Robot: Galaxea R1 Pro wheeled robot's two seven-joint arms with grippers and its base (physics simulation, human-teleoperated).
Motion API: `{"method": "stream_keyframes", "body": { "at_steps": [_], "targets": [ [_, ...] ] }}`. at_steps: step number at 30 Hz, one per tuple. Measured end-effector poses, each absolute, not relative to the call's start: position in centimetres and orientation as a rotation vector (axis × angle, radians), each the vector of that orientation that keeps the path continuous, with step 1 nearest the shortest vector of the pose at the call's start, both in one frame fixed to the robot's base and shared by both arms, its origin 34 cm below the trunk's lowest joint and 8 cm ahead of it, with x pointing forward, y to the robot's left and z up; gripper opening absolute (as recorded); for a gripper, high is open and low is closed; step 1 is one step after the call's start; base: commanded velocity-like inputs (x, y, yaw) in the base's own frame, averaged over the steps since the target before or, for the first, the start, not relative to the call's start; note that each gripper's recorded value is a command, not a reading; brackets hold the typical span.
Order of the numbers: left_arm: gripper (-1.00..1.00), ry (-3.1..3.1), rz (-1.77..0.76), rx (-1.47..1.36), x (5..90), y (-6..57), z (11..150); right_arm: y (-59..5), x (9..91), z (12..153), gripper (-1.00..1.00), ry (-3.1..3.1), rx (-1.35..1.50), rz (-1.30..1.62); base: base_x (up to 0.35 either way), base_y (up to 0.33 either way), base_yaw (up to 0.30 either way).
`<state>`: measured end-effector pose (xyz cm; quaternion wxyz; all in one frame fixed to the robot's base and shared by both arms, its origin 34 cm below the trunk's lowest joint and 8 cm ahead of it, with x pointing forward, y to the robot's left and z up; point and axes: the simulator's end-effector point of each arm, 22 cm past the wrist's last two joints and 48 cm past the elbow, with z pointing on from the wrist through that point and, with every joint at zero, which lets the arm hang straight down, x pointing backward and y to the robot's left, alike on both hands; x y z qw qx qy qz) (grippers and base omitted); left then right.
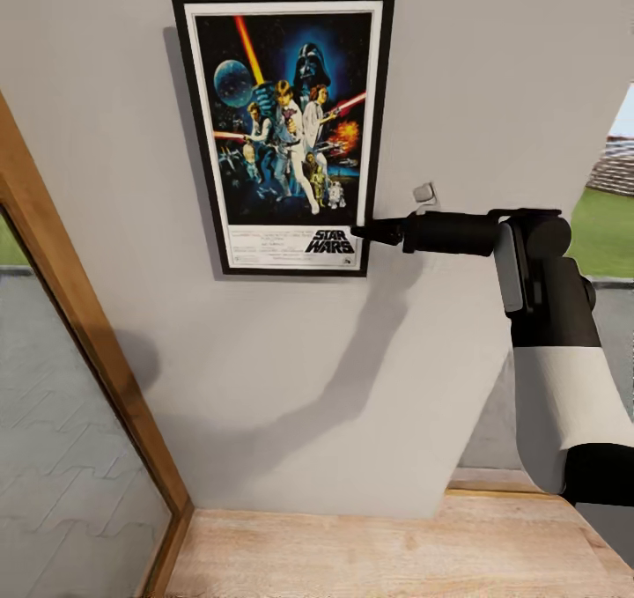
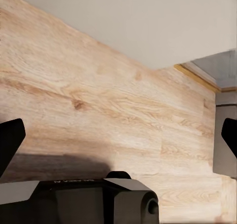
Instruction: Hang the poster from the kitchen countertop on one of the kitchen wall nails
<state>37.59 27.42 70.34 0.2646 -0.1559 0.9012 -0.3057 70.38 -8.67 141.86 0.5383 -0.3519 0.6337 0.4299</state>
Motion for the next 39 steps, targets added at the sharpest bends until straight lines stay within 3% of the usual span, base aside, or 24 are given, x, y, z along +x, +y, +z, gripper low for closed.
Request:
{"method": "stream_keyframes", "body": {
  "at_steps": [9, 11, 13, 16, 19, 30, 39],
  "targets": [
    [1.00, 2.435, -0.828, -0.421, 37.6, 27.4, 70.4, -8.6, 69.5, 139.7, 1.00, 1.520, -0.832, 1.057, -0.031, 0.000, 0.000],
    [1.00, 2.433, -0.827, -0.420, 37.6, 27.4, 70.4, -9.5, 65.2, 135.5, 1.00, 1.426, -0.842, 1.122, 0.000, 0.000, 0.000],
    [1.00, 2.435, -0.827, -0.420, 37.6, 27.4, 70.4, -11.4, 60.4, 121.4, 1.00, 1.555, -0.711, 1.270, 0.000, 0.000, 0.000],
    [1.00, 2.434, -0.827, -0.421, 37.6, 27.4, 70.4, -12.7, 58.6, 118.4, 1.00, 1.536, -0.691, 1.261, 0.000, 0.000, 0.000],
    [1.00, 2.434, -0.826, -0.423, 37.6, 27.4, 70.3, -14.1, 50.1, 106.5, 1.00, 1.644, -0.619, 1.269, 0.000, 0.000, 0.000],
    [1.00, 2.436, -0.827, -0.420, 37.6, 27.3, 70.3, -17.5, 34.4, 85.2, 1.00, 1.995, -0.337, 1.322, 0.000, 0.000, 0.000],
    [1.00, 2.439, -0.846, -0.405, 37.5, 26.0, 70.3, -22.3, 31.5, 75.4, 1.00, 2.299, -0.122, 0.950, 0.000, 0.000, 0.003]
  ]
}}
